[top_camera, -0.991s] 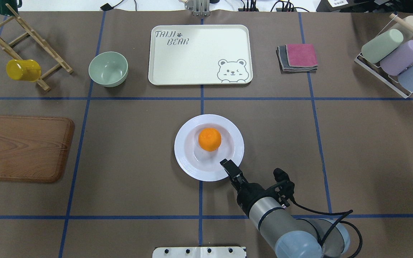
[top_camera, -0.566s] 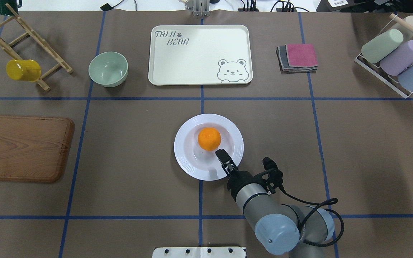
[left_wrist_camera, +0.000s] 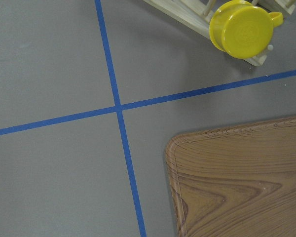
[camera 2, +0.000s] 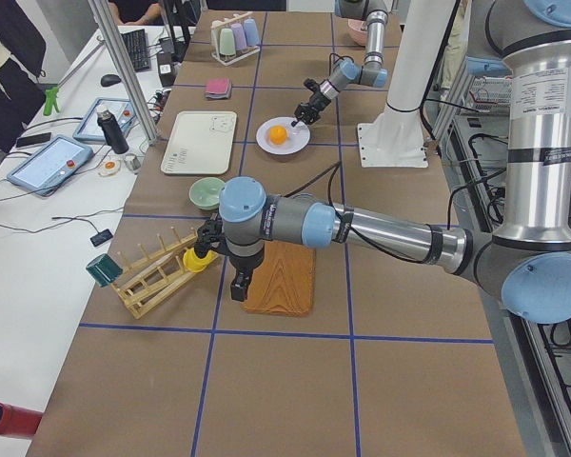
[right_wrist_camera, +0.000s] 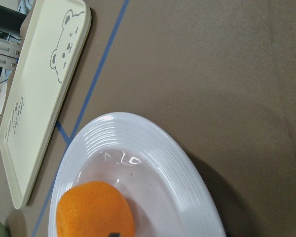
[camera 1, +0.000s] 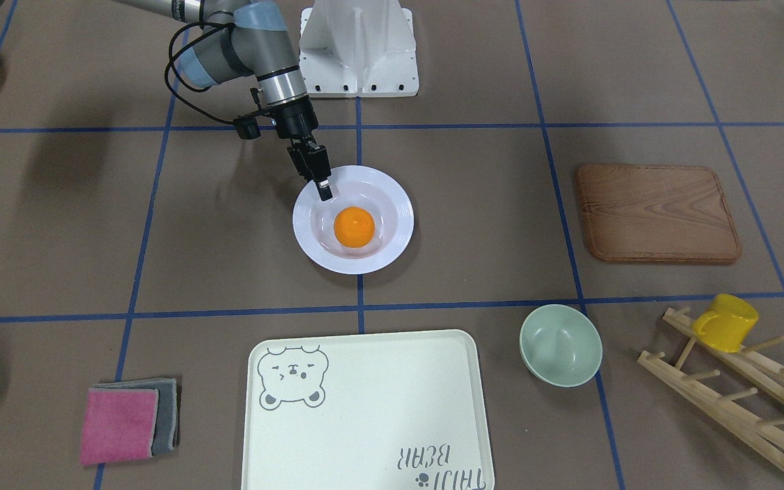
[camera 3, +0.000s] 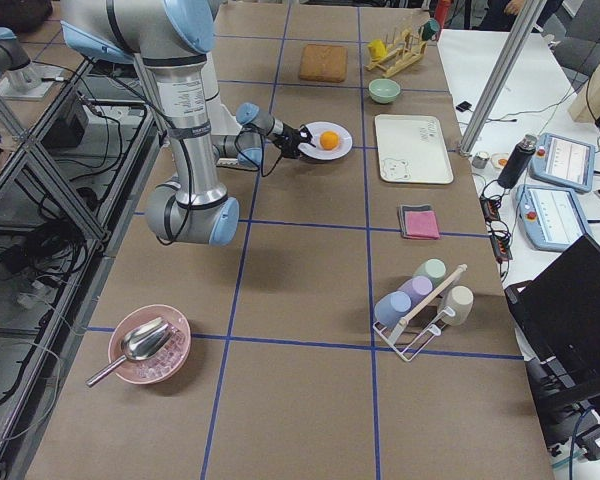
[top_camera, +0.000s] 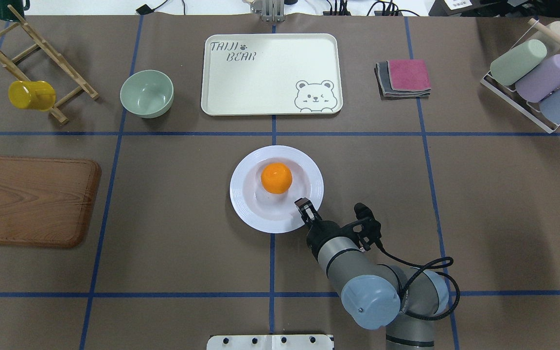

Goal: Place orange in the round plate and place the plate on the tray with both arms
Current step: 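Lower the right gripper to the near rim of the white plate and grip it, then slide the plate with the orange onto the bear tray using the right gripper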

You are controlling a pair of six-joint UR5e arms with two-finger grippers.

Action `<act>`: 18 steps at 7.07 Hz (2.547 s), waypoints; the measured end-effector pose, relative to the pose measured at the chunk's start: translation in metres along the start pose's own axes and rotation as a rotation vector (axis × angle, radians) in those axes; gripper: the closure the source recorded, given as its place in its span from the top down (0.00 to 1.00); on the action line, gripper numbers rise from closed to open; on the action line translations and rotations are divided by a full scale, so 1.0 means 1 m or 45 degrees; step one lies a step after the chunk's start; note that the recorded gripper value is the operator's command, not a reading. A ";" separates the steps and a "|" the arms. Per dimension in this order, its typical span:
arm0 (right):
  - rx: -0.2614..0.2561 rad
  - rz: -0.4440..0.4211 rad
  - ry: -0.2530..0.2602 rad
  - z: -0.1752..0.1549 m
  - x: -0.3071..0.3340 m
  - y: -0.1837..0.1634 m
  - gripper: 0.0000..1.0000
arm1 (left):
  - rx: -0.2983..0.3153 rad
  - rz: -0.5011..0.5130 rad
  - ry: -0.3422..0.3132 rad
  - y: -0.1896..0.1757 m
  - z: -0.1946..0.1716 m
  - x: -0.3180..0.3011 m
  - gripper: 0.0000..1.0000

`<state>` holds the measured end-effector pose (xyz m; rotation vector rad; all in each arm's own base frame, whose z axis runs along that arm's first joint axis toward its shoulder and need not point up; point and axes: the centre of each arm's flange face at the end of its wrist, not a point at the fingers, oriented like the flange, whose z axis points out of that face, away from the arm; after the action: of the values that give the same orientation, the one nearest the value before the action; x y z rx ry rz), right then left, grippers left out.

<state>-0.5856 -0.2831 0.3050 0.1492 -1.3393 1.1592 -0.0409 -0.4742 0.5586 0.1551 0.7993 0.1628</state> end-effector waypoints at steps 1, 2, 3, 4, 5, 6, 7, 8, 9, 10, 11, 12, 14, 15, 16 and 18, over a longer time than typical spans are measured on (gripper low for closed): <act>-0.002 0.009 -0.014 -0.004 -0.005 -0.002 0.00 | 0.002 0.002 0.000 0.000 -0.001 0.001 0.99; 0.003 0.017 -0.032 -0.007 -0.011 -0.005 0.00 | 0.005 0.004 0.000 0.000 -0.002 0.002 0.99; 0.016 0.028 -0.063 -0.011 -0.018 -0.007 0.00 | 0.006 0.005 0.005 -0.001 -0.002 0.003 0.99; 0.036 0.045 -0.107 -0.015 -0.030 -0.011 0.00 | 0.007 0.004 0.019 -0.001 -0.002 0.004 0.99; 0.064 0.067 -0.157 -0.018 -0.046 -0.018 0.00 | 0.007 0.001 0.033 -0.001 -0.002 0.004 0.99; 0.101 0.095 -0.208 -0.014 -0.070 -0.029 0.00 | 0.005 -0.002 0.038 -0.001 -0.001 0.004 0.99; 0.145 0.128 -0.250 -0.002 -0.097 -0.039 0.00 | 0.005 -0.003 0.038 0.000 -0.001 0.004 0.99; 0.209 0.170 -0.276 0.025 -0.122 -0.050 0.00 | 0.004 -0.004 0.037 0.000 -0.001 0.004 0.99; 0.292 0.224 -0.283 0.071 -0.149 -0.058 0.00 | 0.004 -0.004 0.037 0.000 -0.001 0.003 0.99; 0.365 0.277 -0.275 0.116 -0.178 -0.064 0.00 | 0.004 -0.003 0.036 -0.001 -0.001 0.004 0.99; 0.421 0.317 -0.262 0.151 -0.202 -0.069 0.14 | 0.005 -0.006 0.034 -0.002 -0.001 0.004 0.99; 0.468 0.343 -0.244 0.178 -0.216 -0.070 0.99 | 0.006 -0.011 0.034 -0.002 -0.002 0.005 0.99; 0.513 0.320 -0.201 0.201 -0.216 -0.066 1.00 | 0.008 -0.014 0.033 -0.001 -0.002 0.005 0.99; 0.500 0.216 -0.162 0.196 -0.208 -0.058 1.00 | 0.008 -0.014 0.032 -0.001 -0.002 0.005 0.99; 0.450 0.044 -0.095 0.174 -0.196 -0.055 1.00 | 0.009 -0.013 0.031 -0.001 -0.002 0.005 0.99; 0.284 -0.311 0.150 0.104 -0.187 -0.078 1.00 | 0.009 -0.013 0.031 -0.001 -0.002 0.005 0.99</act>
<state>-0.5628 -0.4958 0.2268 0.3894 -1.0542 1.0884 -0.0393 -0.4736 0.5537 0.1558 0.8247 0.1527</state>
